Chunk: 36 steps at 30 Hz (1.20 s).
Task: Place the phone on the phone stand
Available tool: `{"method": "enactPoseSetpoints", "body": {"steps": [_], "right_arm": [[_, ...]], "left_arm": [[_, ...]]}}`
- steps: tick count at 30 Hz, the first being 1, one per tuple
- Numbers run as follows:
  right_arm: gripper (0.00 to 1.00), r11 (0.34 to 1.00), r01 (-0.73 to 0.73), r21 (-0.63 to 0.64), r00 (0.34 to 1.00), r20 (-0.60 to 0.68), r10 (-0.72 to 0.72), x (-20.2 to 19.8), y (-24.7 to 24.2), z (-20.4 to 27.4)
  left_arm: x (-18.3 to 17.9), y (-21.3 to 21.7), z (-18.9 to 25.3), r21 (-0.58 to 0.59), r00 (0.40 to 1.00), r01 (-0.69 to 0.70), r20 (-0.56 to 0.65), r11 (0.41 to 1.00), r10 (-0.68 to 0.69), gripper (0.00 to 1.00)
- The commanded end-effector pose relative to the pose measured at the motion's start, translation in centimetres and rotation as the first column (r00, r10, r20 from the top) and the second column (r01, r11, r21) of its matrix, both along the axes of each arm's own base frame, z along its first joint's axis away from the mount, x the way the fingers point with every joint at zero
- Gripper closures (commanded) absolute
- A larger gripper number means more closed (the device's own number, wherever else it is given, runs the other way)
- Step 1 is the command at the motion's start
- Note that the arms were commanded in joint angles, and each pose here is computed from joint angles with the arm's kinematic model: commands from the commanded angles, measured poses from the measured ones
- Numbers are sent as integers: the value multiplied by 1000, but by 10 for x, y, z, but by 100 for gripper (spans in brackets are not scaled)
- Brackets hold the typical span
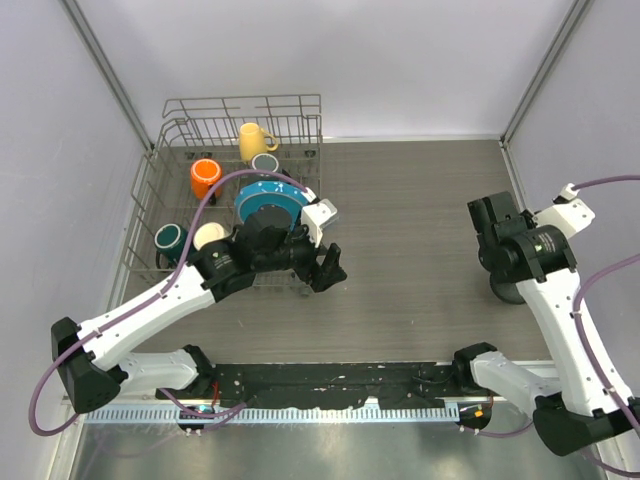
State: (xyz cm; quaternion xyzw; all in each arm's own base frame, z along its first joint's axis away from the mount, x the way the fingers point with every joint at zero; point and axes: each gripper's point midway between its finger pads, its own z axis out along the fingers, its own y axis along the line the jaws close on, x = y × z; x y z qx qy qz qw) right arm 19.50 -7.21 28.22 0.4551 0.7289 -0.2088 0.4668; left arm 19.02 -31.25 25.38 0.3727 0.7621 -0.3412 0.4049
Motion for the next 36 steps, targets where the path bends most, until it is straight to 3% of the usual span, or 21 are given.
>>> {"method": "enactPoseSetpoints", "body": {"steps": [1, 3, 7, 12, 18, 26, 36], "right_arm": [[100, 994, 94, -54, 993, 74, -90, 6, -30, 23], [100, 1000, -25, -12, 996, 91, 26, 34, -23, 22], [100, 1000, 5, 19, 998, 68, -6, 48, -46, 24], [100, 978, 178, 106, 978, 86, -188, 35, -77, 16], [100, 936, 249, 250, 948, 134, -288, 43, -85, -6], [100, 890, 406, 208, 875, 193, -444, 35, -107, -2], [100, 861, 480, 168, 844, 178, -506, 29, -118, -9]], "left_arm": [[1, -3, 26, -51, 1000, -4, 27, 999, 5, 22], [2, -2, 24, -48, 1000, -6, 25, 999, 7, 22], [3, -2, 22, -43, 1000, -11, 19, 999, 12, 22], [6, -3, 18, -29, 1000, -21, 14, 999, 22, 22], [6, -6, 13, -17, 1000, -20, -4, 1000, 20, 22], [8, -5, 10, -11, 1000, -30, -4, 999, 30, 22], [7, -8, 7, -8, 1000, -21, -21, 1000, 21, 22]]}}
